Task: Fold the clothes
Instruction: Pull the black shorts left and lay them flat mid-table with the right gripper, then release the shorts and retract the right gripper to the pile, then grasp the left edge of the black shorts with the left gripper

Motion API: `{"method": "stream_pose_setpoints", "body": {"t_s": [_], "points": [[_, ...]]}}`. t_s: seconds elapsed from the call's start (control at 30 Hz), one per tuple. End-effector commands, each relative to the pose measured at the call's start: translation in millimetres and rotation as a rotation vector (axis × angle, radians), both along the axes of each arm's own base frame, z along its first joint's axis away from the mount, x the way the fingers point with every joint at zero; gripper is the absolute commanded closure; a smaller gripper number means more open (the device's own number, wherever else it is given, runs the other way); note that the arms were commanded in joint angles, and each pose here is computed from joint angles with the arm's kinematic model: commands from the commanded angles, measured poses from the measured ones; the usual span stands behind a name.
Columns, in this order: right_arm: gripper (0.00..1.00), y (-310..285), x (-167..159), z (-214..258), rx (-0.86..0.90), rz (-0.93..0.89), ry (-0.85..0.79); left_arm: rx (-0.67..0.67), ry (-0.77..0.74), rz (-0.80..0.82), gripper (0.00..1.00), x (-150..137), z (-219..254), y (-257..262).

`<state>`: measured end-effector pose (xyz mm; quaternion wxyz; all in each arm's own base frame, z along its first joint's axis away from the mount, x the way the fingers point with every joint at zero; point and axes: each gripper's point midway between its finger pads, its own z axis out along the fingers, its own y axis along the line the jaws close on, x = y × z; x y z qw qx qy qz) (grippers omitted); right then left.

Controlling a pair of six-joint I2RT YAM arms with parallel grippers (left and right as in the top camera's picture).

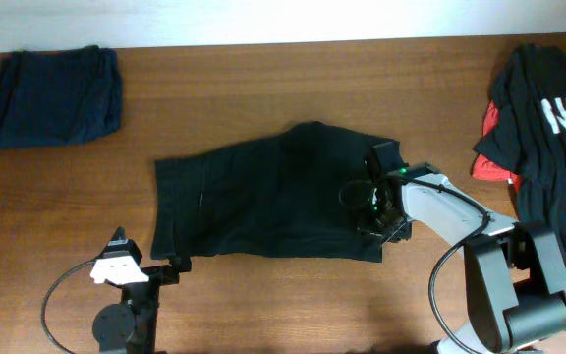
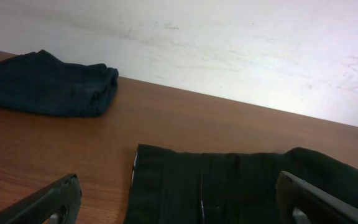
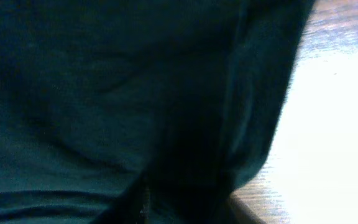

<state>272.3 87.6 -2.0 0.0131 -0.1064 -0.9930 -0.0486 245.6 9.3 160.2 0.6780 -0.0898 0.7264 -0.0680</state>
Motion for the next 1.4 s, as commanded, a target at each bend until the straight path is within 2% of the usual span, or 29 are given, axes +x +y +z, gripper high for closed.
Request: {"method": "stream_pose_setpoints", "body": {"t_s": [0.0,0.13,0.17,0.2,0.23,0.37,0.47,0.5,0.6,0.7,0.9,0.93,0.97,1.0,1.07,1.1,1.2,1.27,1.37], "points": [[0.96,-28.1,2.5,0.0,-0.116,-0.036,-0.011,0.016,0.001,-0.004,0.01,0.2,-2.3,-0.7],[0.96,-86.1,28.4,44.2,-0.223,-0.171,-0.013,0.016,0.001,-0.004,0.01,0.2,-2.3,-0.7],[0.88,-96.3,31.7,52.8,-0.247,-0.188,-0.016,0.016,0.001,-0.004,0.01,0.2,-2.3,-0.7],[0.58,-99.1,35.6,60.0,-0.246,-0.162,-0.021,0.016,0.001,-0.004,0.01,0.2,-2.3,-0.7],[0.01,-99.2,40.5,65.1,-0.246,-0.14,-0.034,0.016,0.001,-0.004,0.01,0.2,-2.3,-0.7],[0.01,-105.2,61.3,99.8,-0.279,-0.148,-0.095,0.016,0.001,-0.004,0.01,0.2,-2.3,-0.7],[0.01,-144.3,82.3,146.8,-0.484,-0.192,-0.195,0.016,0.001,-0.004,0.01,0.2,-2.3,-0.7],[0.01,-156.2,84.9,149.5,-0.494,-0.227,-0.208,0.016,0.001,-0.004,0.01,0.2,-2.3,-0.7],[0.01,-210.3,71.3,147.5,-0.479,-0.456,-0.184,0.016,0.001,-0.004,0.01,0.2,-2.3,-0.7],[0.01,-249.7,62.3,148.0,-0.477,-0.588,-0.19,0.016,0.001,-0.004,0.01,0.2,-2.3,-0.7],[0.01,-263.2,59.0,148.7,-0.482,-0.628,-0.195,0.011,0.0,-0.008,0.01,0.2,-2.1,-1.4],[0.01,-263.2,59.0,148.7,-0.482,-0.628,-0.195,0.005,-0.003,-0.034,0.01,0.2,-1.1,-5.9],[0.01,-263.2,59.0,148.7,-0.481,-0.628,-0.195,-0.144,-0.006,-0.222,0.01,-3.3,2.9,-39.7],[0.01,-263.2,59.0,148.7,-0.481,-0.628,-0.195,-0.19,0.0,-0.315,0.01,-7.4,4.7,-55.6],[0.01,-263.2,59.0,148.7,-0.481,-0.628,-0.195,-0.232,-0.004,-0.378,0.01,-10.9,8.7,-66.0],[0.01,-263.2,59.0,148.7,-0.481,-0.628,-0.195,-0.224,-0.042,-0.473,0.01,-17.0,20.4,-80.1],[0.01,-263.2,59.0,148.7,-0.482,-0.628,-0.195,-0.166,-0.069,-0.494,0.01,-19.6,32.8,-82.9],[0.01,-263.2,59.0,148.7,-0.481,-0.628,-0.195,-0.089,-0.037,-0.481,0.01,-20.3,47.7,-80.9],[0.01,-263.2,59.0,148.7,-0.482,-0.628,-0.195,-0.017,0.123,-0.429,0.01,-9.9,72.8,-71.3]]}}
